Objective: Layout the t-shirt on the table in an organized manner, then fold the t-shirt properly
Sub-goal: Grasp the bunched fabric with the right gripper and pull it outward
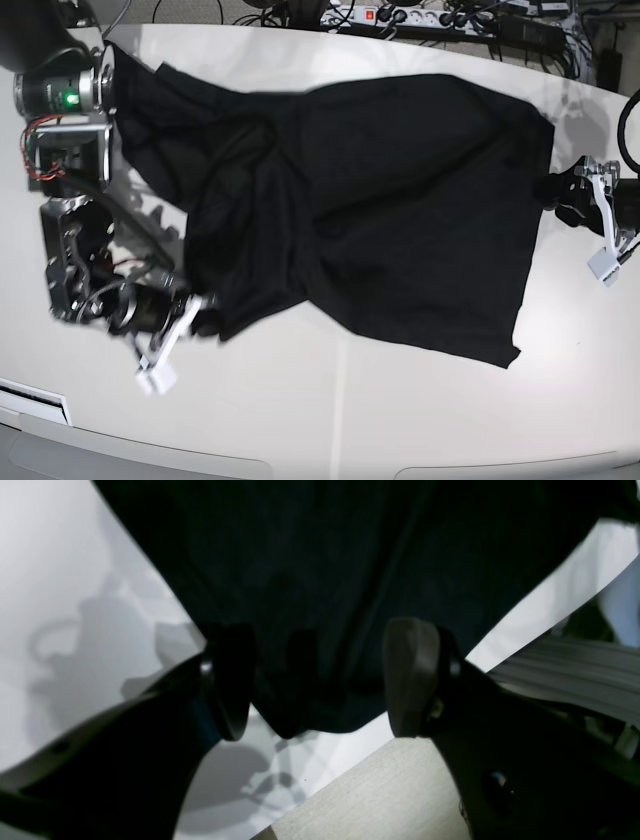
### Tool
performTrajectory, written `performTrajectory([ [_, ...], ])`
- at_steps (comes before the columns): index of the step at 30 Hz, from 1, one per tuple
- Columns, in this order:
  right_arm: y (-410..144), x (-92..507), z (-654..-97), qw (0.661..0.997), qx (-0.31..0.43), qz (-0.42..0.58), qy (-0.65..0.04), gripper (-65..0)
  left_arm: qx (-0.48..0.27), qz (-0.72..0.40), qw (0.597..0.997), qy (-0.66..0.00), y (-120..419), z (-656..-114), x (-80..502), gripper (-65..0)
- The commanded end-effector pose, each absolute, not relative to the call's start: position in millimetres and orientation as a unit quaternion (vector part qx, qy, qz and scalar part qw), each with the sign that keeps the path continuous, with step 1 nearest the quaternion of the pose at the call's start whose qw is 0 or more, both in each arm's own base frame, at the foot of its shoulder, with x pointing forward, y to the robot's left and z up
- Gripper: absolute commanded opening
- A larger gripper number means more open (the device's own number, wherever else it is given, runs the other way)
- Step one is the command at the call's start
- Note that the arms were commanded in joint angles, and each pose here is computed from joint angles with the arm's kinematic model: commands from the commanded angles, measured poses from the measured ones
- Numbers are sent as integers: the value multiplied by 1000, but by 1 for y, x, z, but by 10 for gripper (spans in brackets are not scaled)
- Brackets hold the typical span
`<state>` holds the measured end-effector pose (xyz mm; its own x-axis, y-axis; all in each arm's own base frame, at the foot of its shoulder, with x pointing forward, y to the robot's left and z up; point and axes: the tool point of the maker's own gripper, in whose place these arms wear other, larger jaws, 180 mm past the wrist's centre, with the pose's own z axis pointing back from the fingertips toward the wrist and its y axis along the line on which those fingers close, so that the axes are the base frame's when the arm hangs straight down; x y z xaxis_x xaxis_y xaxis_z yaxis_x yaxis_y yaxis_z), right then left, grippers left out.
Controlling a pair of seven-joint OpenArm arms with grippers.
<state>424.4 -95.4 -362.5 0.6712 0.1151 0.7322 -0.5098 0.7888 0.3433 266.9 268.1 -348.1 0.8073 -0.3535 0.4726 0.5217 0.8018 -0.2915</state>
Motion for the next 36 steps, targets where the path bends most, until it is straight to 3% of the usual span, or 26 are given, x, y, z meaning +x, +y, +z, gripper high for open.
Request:
performTrajectory([
  [1,-96,439,-334,857,263,189,-399,-650,-200,-238,924,-223,274,-332,278,-243],
  [9,-113,460,-270,835,143,229,-479,-650,-200,-239,924,-223,274,-332,277,-243],
  [14,-138,472,-237,829,48,200,-520,-650,-200,-239,924,-223,274,-332,278,-243],
  [24,-180,485,-228,830,-50,131,-540,-650,-200,-239,924,-223,274,-333,277,-243],
  [26,-181,486,-225,828,-53,132,-542,-650,-200,-239,924,-223,274,-332,278,-243],
  [31,-146,485,-232,823,26,192,-534,-650,-201,-239,924,-223,274,-332,278,-243],
  [36,-155,506,-245,840,3,177,-514,-650,-200,-238,924,-223,274,-332,278,-243],
])
